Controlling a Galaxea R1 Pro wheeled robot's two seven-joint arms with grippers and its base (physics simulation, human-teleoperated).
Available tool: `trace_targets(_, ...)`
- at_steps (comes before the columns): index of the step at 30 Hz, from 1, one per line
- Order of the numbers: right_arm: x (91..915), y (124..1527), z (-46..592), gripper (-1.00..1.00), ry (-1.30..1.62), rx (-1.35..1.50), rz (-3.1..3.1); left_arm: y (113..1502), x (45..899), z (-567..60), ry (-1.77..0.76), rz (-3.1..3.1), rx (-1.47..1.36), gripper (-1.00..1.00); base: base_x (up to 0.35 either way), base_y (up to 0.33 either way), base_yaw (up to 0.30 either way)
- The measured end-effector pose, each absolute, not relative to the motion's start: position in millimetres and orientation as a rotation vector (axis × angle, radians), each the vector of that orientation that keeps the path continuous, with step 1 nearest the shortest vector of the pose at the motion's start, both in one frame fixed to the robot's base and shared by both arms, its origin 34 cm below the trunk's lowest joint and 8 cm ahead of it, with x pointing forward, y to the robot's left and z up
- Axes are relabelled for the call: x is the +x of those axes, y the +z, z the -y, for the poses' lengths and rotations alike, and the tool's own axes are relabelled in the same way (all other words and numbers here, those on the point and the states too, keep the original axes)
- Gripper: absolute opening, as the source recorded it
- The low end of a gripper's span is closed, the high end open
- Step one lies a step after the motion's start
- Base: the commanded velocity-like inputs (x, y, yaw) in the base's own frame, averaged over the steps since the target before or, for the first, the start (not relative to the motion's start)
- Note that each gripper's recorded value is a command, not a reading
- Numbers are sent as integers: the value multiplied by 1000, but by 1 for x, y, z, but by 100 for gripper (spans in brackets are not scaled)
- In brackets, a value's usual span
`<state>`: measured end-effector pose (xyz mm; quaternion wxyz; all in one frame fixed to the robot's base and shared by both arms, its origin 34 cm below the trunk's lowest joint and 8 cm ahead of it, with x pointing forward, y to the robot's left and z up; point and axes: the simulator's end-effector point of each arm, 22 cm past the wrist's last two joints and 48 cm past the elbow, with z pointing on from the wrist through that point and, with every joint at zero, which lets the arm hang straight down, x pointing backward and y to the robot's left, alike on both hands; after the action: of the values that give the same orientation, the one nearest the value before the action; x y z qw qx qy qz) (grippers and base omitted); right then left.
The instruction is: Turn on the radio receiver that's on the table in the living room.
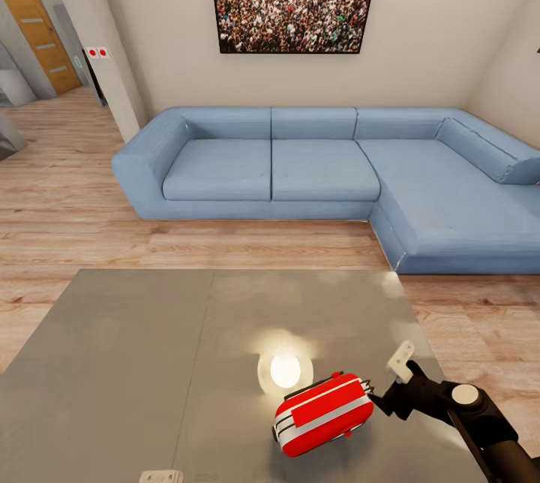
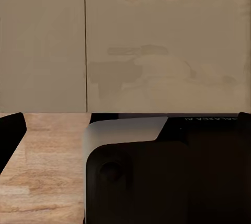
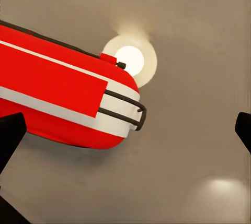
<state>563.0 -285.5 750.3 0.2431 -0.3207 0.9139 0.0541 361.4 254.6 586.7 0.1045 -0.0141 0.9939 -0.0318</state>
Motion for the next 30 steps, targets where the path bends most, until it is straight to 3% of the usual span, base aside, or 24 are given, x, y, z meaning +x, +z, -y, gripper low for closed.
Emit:
trace_targets(11,575,780,265,100,273,-1132,-2448,587,361,-255,-95,-2931,-44,100,0,0,0)
trace_targets(30,613,781,273,100,297,-1167,-2486,587,361,-255,-94,-2930,-42,100,0,0,0)
